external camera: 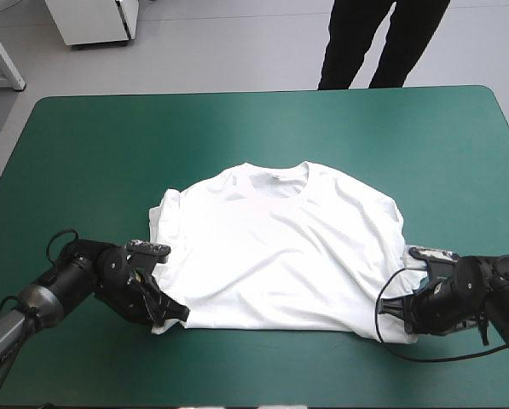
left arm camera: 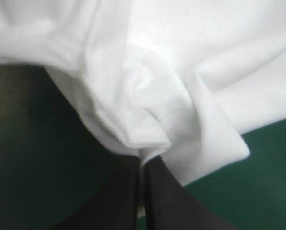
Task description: Fold the cloth
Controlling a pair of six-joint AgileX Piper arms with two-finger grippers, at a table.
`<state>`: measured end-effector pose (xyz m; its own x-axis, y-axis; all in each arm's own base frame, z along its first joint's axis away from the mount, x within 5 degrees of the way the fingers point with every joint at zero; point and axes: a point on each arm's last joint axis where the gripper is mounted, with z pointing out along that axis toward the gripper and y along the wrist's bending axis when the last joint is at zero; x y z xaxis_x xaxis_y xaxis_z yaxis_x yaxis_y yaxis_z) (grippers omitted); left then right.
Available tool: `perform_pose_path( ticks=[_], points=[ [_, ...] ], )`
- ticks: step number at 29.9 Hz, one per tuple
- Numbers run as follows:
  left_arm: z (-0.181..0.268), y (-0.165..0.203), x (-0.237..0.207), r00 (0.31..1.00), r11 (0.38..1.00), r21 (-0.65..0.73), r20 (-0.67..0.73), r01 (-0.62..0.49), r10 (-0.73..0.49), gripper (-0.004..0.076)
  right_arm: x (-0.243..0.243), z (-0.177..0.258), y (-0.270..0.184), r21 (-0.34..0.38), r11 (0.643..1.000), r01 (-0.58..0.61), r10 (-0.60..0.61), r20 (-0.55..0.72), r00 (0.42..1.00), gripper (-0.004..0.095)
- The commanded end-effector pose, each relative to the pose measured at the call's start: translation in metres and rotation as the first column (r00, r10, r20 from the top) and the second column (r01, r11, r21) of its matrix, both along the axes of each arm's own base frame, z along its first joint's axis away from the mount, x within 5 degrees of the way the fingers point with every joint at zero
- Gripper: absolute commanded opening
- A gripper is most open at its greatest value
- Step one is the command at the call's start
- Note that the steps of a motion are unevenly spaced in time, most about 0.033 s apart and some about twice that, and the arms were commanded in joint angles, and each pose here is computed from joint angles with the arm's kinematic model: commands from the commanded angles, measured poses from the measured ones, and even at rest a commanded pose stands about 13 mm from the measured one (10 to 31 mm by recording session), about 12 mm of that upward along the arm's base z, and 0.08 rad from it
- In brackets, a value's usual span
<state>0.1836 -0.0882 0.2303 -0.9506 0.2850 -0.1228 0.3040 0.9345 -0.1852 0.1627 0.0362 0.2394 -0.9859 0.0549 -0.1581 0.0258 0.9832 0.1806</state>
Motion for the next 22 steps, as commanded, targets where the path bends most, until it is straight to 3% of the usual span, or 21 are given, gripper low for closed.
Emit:
perform_pose_path(
  ticks=[1,5,14,22],
  points=[
    [0.035,-0.008,0.010,0.997,0.998,-0.058,0.076,0.007,-0.003,-0.0022,0.011,0.043,0.002,0.024,1.000,-0.017,0.013,0.154,0.988,-0.0017],
    [0.069,-0.009,0.024,0.980,0.998,-0.055,0.199,0.021,-0.010,-0.0022,0.024,0.084,0.003,0.030,0.999,-0.021,0.011,0.303,0.953,-0.0017],
    [0.109,-0.007,0.061,0.896,0.999,0.017,0.444,-0.031,0.020,-0.0022,0.066,0.128,-0.001,-0.053,0.999,-0.004,0.030,0.500,0.865,-0.0017],
    [0.143,-0.013,0.111,0.794,0.994,0.095,0.607,-0.056,-0.014,-0.0022,0.116,0.139,0.000,-0.128,0.992,0.018,0.056,0.548,0.834,-0.0017]
  ],
)
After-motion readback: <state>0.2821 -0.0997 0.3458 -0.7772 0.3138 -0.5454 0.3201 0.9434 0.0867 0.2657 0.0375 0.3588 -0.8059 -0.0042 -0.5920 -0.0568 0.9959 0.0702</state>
